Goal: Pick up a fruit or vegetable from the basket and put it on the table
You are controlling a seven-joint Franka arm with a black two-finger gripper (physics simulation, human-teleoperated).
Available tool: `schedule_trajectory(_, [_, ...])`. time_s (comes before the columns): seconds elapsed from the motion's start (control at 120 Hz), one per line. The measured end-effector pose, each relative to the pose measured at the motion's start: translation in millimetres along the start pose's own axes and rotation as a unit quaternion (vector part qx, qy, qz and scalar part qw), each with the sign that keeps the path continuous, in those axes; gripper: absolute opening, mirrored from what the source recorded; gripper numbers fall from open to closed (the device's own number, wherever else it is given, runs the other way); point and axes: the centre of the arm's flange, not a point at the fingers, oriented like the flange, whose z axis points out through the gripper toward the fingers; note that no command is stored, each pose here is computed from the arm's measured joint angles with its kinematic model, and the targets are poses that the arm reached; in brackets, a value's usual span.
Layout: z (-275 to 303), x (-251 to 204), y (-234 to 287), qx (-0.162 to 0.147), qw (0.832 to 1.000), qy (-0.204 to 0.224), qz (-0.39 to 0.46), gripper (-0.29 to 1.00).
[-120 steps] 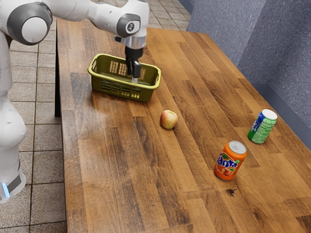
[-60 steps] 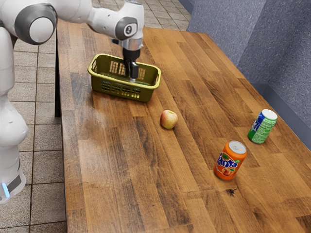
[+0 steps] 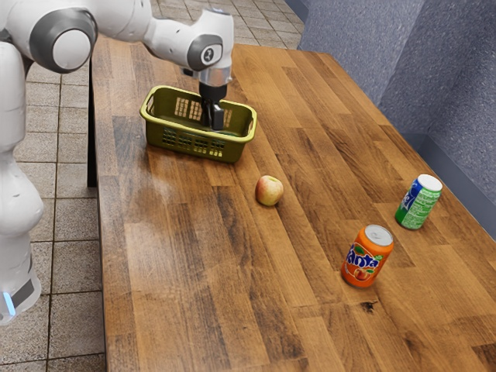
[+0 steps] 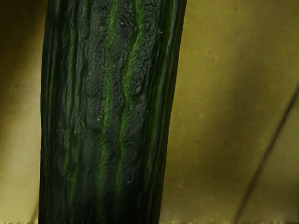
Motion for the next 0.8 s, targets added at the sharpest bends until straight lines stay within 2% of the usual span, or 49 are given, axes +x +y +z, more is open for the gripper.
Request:
schedule_trajectory(0.3, [2, -6, -7, -0.002, 1.0, -0.008, 0.008, 0.65])
schedule_trajectory(0.583, [5, 8, -12, 0.003, 1.0, -0.005, 0.008, 0.64])
schedule_trajectory(0.8, [10, 9, -14, 0.009, 1.0, -0.004, 0.007, 0.52])
